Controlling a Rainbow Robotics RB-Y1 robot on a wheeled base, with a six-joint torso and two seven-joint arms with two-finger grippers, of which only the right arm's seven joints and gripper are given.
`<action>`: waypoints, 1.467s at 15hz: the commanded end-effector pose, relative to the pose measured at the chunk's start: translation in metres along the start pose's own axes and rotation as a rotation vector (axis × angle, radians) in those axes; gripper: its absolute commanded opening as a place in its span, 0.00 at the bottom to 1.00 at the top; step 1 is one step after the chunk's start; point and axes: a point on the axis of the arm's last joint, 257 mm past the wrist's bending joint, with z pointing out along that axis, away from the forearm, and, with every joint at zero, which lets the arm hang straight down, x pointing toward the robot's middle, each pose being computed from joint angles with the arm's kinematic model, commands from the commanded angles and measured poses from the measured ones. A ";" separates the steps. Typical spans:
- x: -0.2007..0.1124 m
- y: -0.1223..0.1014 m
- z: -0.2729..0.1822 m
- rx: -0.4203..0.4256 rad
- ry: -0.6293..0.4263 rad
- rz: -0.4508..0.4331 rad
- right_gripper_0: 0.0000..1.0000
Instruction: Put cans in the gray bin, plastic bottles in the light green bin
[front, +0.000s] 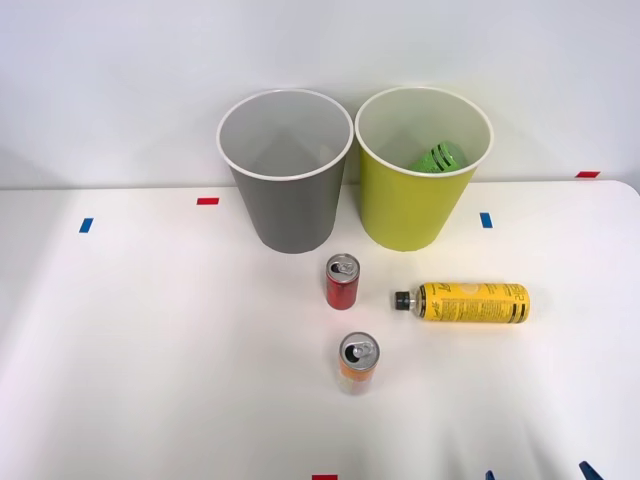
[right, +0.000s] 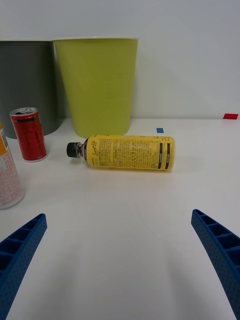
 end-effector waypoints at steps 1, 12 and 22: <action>0.000 0.000 0.000 0.000 0.000 0.000 1.00; 0.000 0.000 0.000 0.000 0.000 0.000 1.00; 0.000 0.000 0.000 0.000 0.000 0.000 1.00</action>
